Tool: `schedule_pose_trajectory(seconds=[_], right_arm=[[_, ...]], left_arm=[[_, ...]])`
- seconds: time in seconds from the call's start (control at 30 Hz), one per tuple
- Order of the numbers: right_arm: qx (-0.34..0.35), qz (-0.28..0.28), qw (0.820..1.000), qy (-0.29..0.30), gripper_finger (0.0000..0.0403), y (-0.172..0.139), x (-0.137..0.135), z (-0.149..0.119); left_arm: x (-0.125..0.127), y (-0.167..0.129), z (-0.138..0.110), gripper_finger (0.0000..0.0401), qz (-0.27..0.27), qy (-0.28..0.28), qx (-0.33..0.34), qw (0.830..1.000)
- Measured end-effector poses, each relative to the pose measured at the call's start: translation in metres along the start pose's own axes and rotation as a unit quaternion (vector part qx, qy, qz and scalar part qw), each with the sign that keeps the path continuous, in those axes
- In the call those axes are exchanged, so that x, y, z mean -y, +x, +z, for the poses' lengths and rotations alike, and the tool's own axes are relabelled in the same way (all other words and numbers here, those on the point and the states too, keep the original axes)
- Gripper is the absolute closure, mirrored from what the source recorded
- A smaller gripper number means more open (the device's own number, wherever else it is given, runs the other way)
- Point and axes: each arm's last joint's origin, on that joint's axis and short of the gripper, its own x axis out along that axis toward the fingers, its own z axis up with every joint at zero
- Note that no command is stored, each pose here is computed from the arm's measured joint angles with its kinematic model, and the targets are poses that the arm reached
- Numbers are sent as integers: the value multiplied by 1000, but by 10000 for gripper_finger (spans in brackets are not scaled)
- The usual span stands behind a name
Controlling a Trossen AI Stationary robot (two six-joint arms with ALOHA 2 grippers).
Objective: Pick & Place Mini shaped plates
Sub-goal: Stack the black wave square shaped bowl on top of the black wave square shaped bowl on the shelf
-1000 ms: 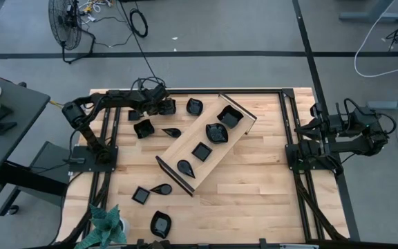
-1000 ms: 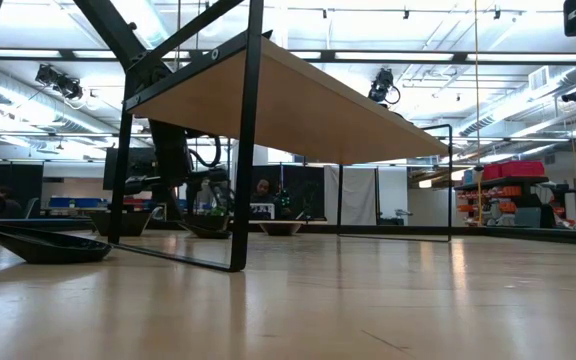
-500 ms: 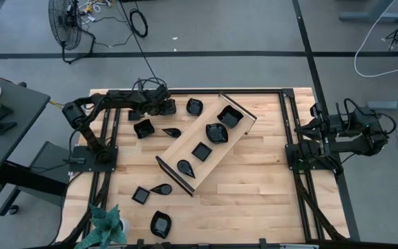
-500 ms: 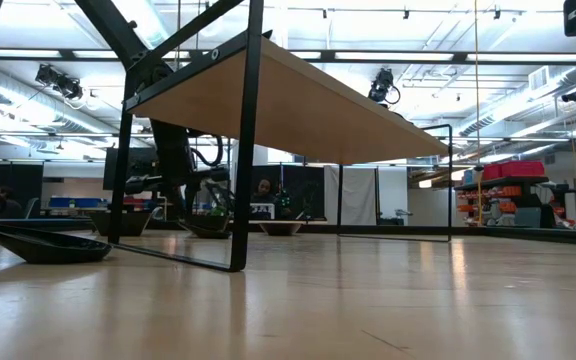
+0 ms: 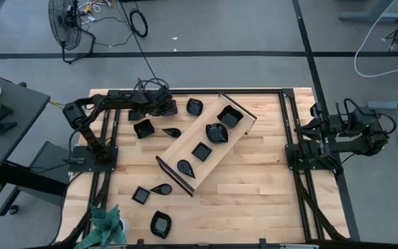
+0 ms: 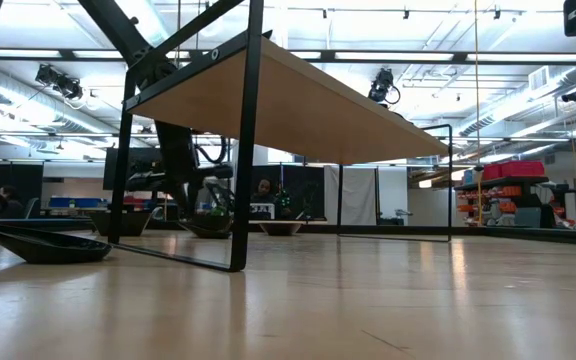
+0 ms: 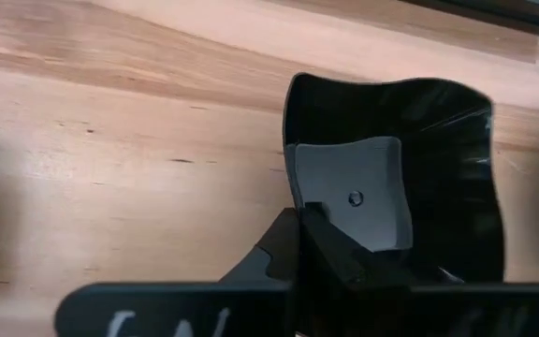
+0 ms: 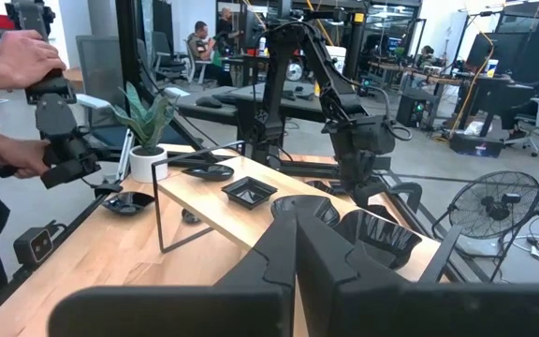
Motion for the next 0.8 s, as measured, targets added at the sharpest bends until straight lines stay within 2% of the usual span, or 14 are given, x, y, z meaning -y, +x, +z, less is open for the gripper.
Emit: schedule_pose_trajectory(seconds=[0.6, 0.8], right_arm=[[0, 0, 1000, 0, 392, 0, 0, 0], [0, 0, 1000, 0, 392, 0, 0, 0]], left_arm=[[35, -45, 34, 395, 26, 40, 26, 999], [62, -76, 51, 395, -30, 66, 43, 996]])
